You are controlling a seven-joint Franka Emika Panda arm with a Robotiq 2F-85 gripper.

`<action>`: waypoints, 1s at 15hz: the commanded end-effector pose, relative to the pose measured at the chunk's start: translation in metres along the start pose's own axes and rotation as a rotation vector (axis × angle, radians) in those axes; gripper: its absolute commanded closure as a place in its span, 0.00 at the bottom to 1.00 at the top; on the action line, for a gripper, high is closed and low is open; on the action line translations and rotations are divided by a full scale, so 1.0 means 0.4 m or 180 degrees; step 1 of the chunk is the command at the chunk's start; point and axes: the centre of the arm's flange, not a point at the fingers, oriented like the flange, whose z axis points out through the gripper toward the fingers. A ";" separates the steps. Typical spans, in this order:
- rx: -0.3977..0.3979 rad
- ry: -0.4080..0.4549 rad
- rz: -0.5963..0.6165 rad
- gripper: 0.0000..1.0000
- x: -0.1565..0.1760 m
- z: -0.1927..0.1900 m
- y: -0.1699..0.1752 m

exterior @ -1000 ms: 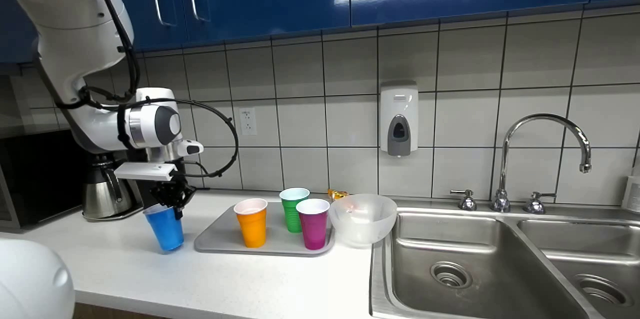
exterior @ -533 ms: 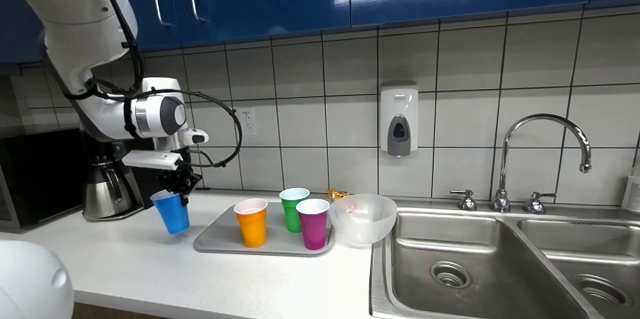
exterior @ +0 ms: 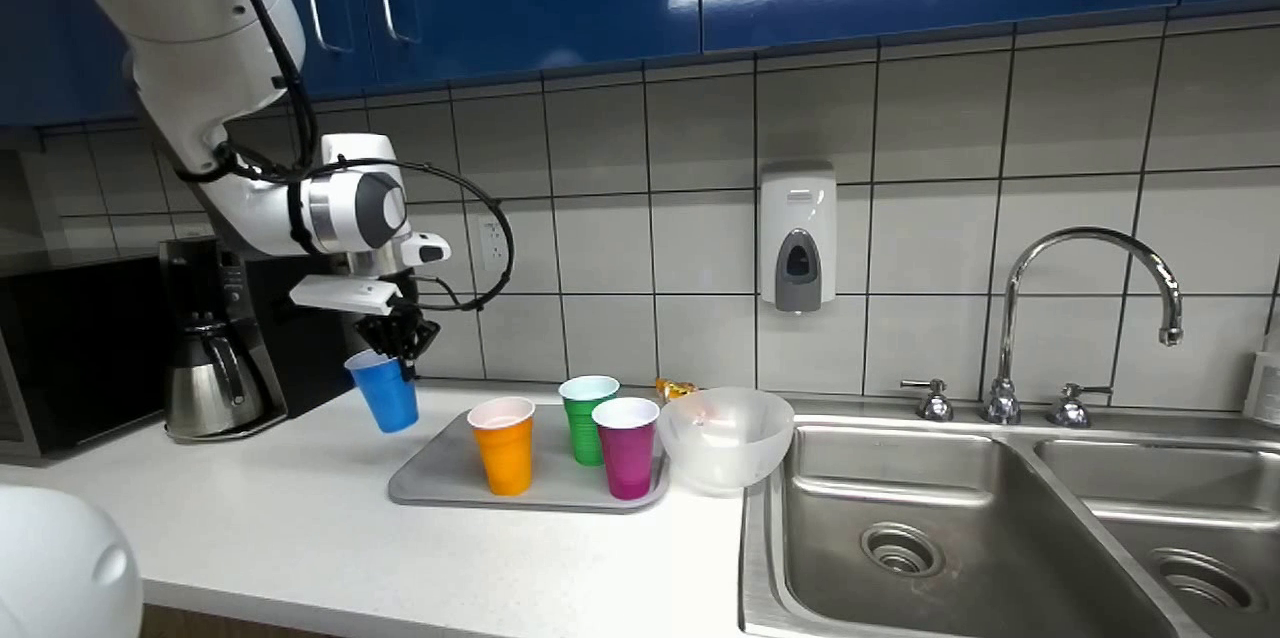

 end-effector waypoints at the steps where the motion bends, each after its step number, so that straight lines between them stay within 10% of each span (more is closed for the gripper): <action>1: 0.0020 0.0018 0.0025 0.99 0.076 0.001 0.029; 15: -0.0178 -0.0200 0.0141 0.99 0.210 0.100 0.160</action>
